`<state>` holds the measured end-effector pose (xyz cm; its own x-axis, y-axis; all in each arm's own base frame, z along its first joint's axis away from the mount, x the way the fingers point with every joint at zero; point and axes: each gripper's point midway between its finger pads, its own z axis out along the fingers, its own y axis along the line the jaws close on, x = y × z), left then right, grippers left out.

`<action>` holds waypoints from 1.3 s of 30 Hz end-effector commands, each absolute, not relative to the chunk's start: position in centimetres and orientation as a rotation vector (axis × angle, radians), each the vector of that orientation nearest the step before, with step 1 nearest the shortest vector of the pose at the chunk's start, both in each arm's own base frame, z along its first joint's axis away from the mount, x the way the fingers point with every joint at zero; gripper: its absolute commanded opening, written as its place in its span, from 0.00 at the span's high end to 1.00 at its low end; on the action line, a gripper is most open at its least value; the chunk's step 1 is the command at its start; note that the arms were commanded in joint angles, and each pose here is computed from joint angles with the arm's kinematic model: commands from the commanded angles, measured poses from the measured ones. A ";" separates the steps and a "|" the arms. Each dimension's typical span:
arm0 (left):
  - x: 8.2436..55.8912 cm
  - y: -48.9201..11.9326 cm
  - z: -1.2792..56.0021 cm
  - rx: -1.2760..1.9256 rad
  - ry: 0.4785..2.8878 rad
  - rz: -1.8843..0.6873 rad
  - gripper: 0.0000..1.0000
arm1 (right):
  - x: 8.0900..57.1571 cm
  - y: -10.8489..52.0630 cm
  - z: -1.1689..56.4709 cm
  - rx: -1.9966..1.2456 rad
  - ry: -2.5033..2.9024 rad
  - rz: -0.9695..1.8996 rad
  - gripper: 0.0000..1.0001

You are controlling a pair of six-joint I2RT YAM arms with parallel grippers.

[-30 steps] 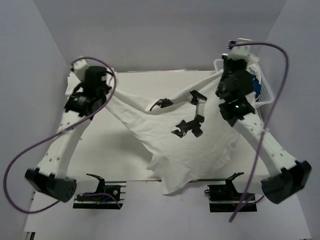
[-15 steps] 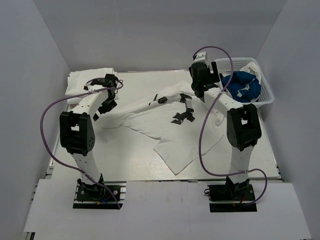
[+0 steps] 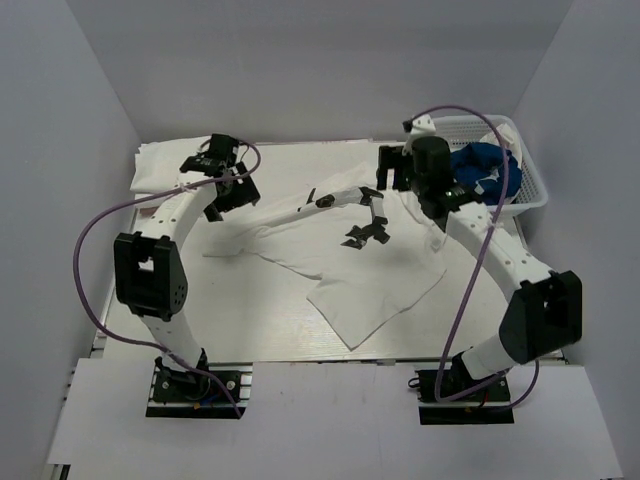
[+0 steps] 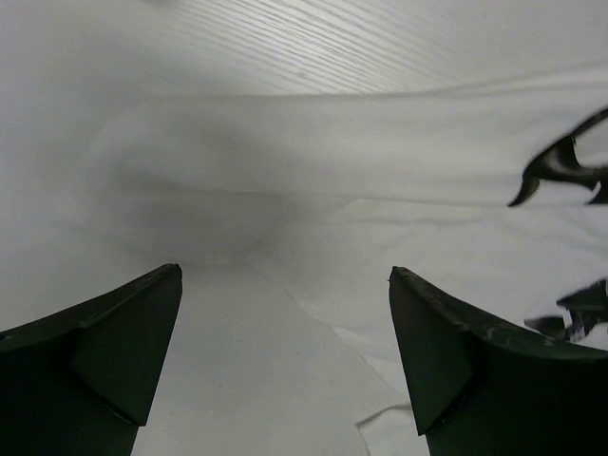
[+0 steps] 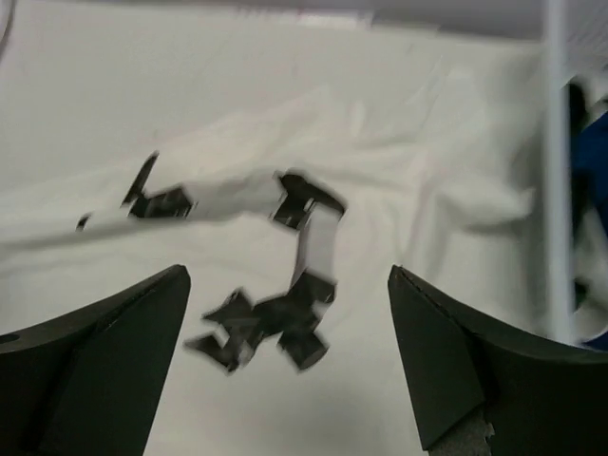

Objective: Fold and stack the t-shirts

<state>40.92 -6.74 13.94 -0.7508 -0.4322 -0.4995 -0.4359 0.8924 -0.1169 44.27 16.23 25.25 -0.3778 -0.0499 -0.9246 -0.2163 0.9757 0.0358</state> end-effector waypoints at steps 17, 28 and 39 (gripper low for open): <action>48.6 -17.9 4.6 -0.192 2.738 -0.324 0.00 | 31.0 11.8 0.4 -0.095 2.728 0.011 0.10; 34.5 -7.4 -1.5 -0.409 2.961 0.364 0.00 | 37.7 10.0 -1.2 -0.131 2.723 -0.314 0.10; 28.6 -13.7 6.4 -0.343 2.879 -0.279 0.00 | 47.4 10.7 4.9 -0.181 2.535 -0.296 0.10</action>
<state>28.16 -12.08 2.43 -0.9583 -0.2446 -0.1481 -0.2329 0.9682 -0.0919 47.00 13.52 3.03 -0.8302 -0.1615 -0.5336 -0.0725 0.9803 -0.1838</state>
